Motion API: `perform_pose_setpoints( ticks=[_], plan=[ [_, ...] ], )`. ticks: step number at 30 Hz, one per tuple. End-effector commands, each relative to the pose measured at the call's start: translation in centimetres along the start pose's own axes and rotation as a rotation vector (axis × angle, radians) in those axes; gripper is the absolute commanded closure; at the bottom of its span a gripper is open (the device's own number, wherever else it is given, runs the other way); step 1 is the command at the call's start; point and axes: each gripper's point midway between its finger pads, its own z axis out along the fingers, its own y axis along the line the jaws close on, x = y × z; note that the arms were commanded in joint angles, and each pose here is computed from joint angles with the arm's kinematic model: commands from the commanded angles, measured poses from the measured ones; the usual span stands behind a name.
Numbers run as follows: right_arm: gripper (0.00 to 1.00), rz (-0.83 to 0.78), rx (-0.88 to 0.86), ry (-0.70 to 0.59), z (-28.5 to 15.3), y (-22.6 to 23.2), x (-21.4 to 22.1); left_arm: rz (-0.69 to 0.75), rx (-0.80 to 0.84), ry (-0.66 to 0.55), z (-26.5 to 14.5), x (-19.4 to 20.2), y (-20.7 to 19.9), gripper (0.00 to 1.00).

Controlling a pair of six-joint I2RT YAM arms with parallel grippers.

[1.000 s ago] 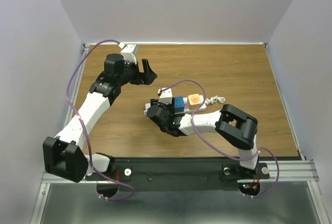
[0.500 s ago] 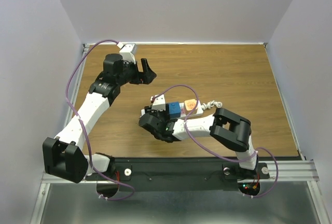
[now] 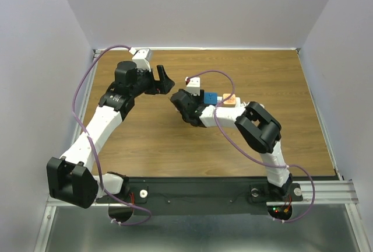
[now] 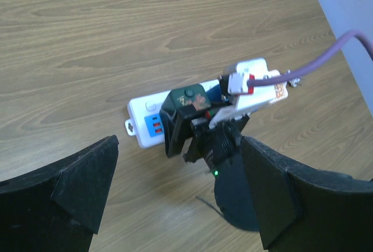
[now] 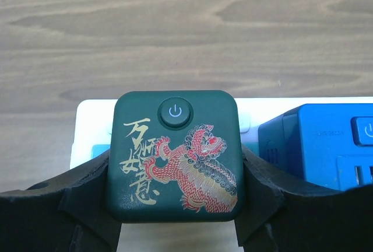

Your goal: Insert the plug

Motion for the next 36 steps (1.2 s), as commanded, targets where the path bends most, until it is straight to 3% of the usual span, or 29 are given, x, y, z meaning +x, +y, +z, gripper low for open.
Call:
perform_pose_setpoints(
  ticks=[1, 6, 13, 15, 18, 36],
  plan=[
    [0.99, -0.471, 0.102, 0.396, -0.1, -7.3, 12.9, 0.019, 0.007, -0.068, -0.7, -1.6, -0.3, 0.04],
    [0.99, -0.411, 0.076, 0.376, -0.7, -6.4, 11.3, 0.021, 0.004, -0.069, -0.7, -1.6, -0.3, 0.04],
    [0.72, -0.331, 0.047, 0.322, -1.8, -5.7, 7.7, 0.02, 0.006, -0.07, -0.8, -1.6, -0.3, 0.04],
    [0.7, -0.313, 0.037, 0.319, -1.8, -5.5, 7.1, 0.021, 0.005, -0.071, -0.8, -1.6, -0.3, 0.04],
    [0.5, -0.291, 0.018, 0.312, -2.0, -4.9, 6.4, 0.023, 0.003, -0.074, -0.9, -1.6, -0.3, 0.04],
    [0.17, -0.206, -0.023, 0.277, -3.0, -4.3, 3.5, 0.019, 0.0, -0.065, -0.7, -1.3, -0.1, 0.04]
  ],
)
